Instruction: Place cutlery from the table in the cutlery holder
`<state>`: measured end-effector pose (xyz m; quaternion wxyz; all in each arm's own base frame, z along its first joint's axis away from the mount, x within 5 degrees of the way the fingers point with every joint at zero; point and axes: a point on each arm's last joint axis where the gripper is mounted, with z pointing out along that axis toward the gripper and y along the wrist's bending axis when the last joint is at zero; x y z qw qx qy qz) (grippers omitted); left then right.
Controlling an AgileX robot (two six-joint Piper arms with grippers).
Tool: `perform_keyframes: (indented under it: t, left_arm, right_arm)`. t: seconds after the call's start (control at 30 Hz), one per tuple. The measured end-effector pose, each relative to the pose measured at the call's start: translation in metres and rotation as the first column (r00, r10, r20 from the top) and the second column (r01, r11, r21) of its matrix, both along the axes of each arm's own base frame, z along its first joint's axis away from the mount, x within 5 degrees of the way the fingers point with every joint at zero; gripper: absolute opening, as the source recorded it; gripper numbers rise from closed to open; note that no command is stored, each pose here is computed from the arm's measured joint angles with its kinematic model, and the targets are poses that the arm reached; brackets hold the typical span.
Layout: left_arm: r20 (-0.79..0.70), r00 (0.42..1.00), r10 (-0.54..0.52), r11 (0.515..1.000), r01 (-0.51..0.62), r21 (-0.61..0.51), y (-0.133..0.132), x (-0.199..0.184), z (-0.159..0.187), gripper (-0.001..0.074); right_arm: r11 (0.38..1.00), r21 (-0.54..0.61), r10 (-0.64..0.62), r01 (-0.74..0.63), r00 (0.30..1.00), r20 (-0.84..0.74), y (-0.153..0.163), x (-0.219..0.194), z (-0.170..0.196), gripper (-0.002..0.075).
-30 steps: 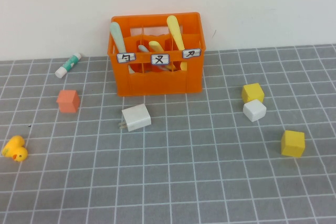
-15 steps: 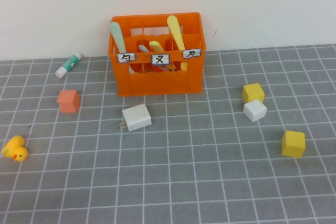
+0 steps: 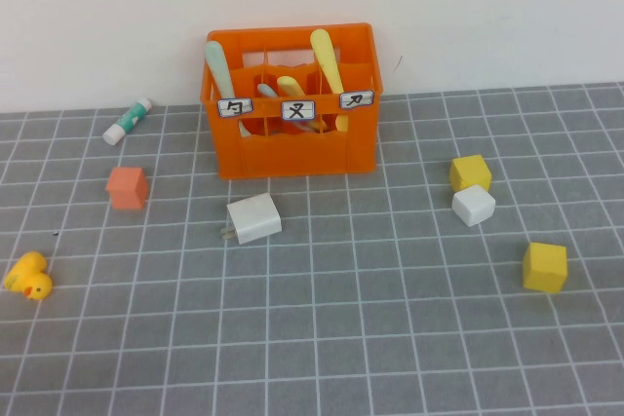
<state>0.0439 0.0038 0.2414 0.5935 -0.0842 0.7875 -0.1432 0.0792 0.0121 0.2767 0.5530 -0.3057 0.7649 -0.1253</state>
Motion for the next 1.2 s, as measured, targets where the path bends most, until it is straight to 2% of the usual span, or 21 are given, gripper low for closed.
perform_keyframes:
  t: [0.17,0.33,0.47,0.53,0.73,1.2]
  left_arm:
    - [0.000,1.000,0.001,1.000,-0.001,-0.003,0.000,0.000,0.000,-0.0001]
    - [-0.001,1.000,0.001,1.000,-0.001,-0.001,0.000,0.000,0.000,-0.0001]
    - [-0.001,1.000,0.001,1.000,-0.001,-0.001,0.000,0.000,0.000,-0.0001]
    - [-0.001,1.000,0.001,1.000,-0.001,-0.001,0.000,0.000,0.000,-0.0001]
    - [-0.003,1.000,0.002,1.000,-0.002,0.000,0.000,0.000,0.000,-0.0001]
    - [-0.001,1.000,0.002,1.000,-0.002,-0.001,0.000,0.000,0.000,-0.0001]
  right_arm:
    - [0.965,0.082,-0.254,0.249,0.966,0.054,-0.019,-0.016,-0.011,0.0000]
    - [0.886,0.202,-0.431,0.418,0.902,0.026,-0.027,-0.022,-0.055,0.0000]
    - [0.881,0.225,-0.429,0.416,0.903,0.014,-0.026,-0.024,-0.095,0.0000]
    - [0.890,0.241,-0.406,0.387,0.913,0.036,-0.024,-0.026,-0.102,0.0000]
    - [0.905,0.264,-0.352,0.332,0.935,0.030,-0.020,-0.027,-0.104,0.0000]
    - [0.899,0.268,-0.355,0.347,0.935,-0.020,-0.020,-0.028,-0.108,0.0000]
